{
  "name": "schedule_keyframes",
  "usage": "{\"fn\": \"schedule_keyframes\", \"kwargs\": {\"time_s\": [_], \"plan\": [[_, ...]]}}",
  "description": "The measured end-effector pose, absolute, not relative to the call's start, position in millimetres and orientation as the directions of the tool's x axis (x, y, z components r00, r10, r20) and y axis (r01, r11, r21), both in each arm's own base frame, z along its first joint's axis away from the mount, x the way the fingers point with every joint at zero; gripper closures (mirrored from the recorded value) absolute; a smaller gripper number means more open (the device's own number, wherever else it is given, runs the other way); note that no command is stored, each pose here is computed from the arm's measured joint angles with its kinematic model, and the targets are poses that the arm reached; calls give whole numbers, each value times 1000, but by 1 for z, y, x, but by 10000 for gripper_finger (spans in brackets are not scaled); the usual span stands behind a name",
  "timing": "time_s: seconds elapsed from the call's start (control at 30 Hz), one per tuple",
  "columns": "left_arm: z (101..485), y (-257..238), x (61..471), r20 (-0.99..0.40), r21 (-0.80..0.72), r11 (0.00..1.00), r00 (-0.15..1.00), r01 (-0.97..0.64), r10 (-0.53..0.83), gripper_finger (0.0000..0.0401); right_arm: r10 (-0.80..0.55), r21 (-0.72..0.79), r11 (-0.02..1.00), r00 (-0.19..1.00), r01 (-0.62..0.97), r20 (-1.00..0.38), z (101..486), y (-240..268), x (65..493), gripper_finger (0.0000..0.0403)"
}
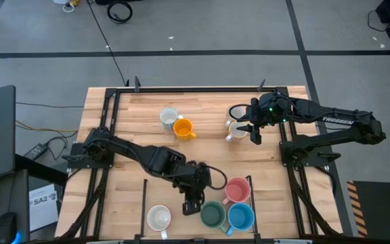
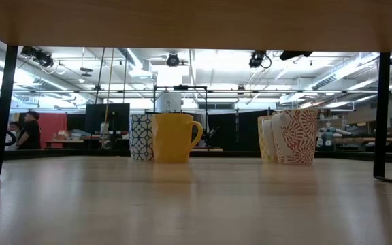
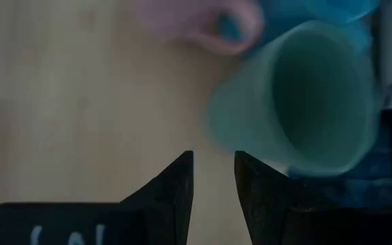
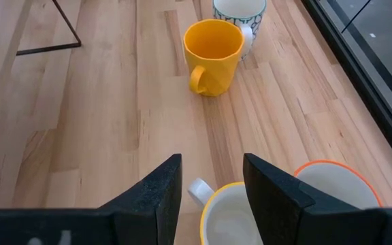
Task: Place coffee mugs
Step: Put the green mug on the shelf, then put the dark blue mug on the shelf
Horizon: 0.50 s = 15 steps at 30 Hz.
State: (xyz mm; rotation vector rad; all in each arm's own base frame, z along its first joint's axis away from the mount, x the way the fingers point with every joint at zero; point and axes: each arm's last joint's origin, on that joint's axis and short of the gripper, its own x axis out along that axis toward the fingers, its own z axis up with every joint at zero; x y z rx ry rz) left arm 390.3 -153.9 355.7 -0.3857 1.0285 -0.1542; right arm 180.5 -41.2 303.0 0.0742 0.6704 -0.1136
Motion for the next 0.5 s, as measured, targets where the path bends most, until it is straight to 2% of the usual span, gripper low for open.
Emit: {"fn": "schedule_keyframes", "kwargs": {"time_s": [0.5], "plan": [[366, -44, 371, -931, -164, 982, 344, -98, -121, 287, -80, 33, 991, 773, 130, -629, 302, -41, 180, 241]]}}
